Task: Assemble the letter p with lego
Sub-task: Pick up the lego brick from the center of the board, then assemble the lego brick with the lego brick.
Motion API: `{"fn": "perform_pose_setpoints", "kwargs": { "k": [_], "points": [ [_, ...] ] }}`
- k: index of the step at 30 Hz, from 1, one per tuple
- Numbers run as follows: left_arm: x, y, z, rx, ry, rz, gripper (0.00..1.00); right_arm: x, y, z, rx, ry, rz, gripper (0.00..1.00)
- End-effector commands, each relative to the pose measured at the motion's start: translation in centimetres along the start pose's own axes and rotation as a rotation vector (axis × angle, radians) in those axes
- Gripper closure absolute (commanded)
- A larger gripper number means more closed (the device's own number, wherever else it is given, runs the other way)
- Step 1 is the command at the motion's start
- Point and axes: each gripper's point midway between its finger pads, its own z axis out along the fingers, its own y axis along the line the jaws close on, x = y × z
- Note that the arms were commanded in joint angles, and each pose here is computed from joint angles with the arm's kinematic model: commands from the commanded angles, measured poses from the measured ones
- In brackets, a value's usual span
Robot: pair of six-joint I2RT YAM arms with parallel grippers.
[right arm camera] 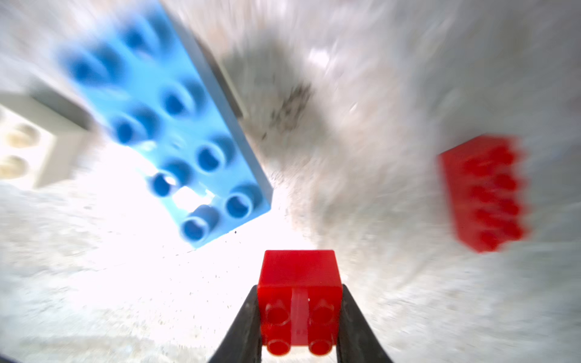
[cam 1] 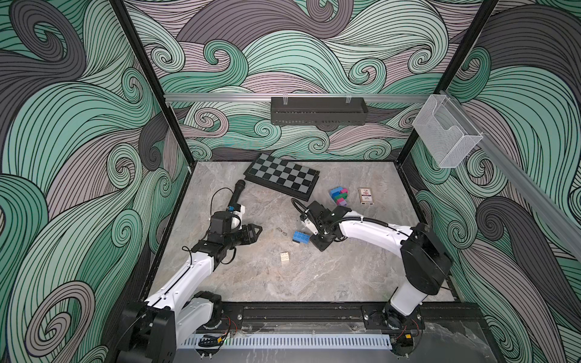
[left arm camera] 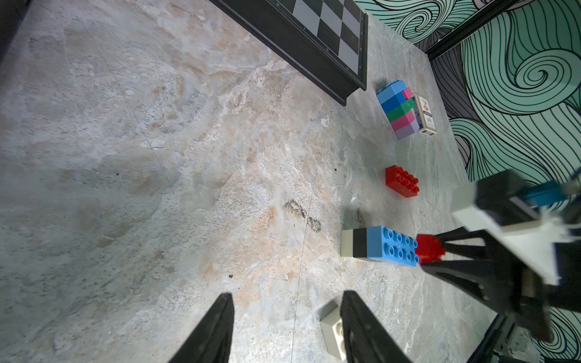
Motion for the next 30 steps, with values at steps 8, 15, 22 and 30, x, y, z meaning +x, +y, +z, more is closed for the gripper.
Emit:
{"fn": "perform_pose_setpoints", "kwargs": {
  "k": [8, 15, 22, 30],
  "points": [
    [-0.1, -0.1, -0.4, 0.003, -0.003, 0.024, 0.44, -5.2, 1.9, -7.2, -0.143, -0.128, -0.423, 0.79],
    [-0.1, 0.1, -0.3, -0.01, 0.003, 0.028, 0.44, -6.4, 3.3, -5.5, -0.227, -0.02, -0.508, 0.8],
    [0.0, 0.3, -0.3, -0.016, 0.003, 0.03, 0.44, -7.2, 3.9, -2.4, -0.198, 0.038, -0.475, 0.8],
    [-0.1, 0.3, -0.3, -0.019, 0.0, 0.034, 0.44, -6.9, 4.4, -0.8, -0.177, 0.078, -0.461, 0.79]
  ]
}}
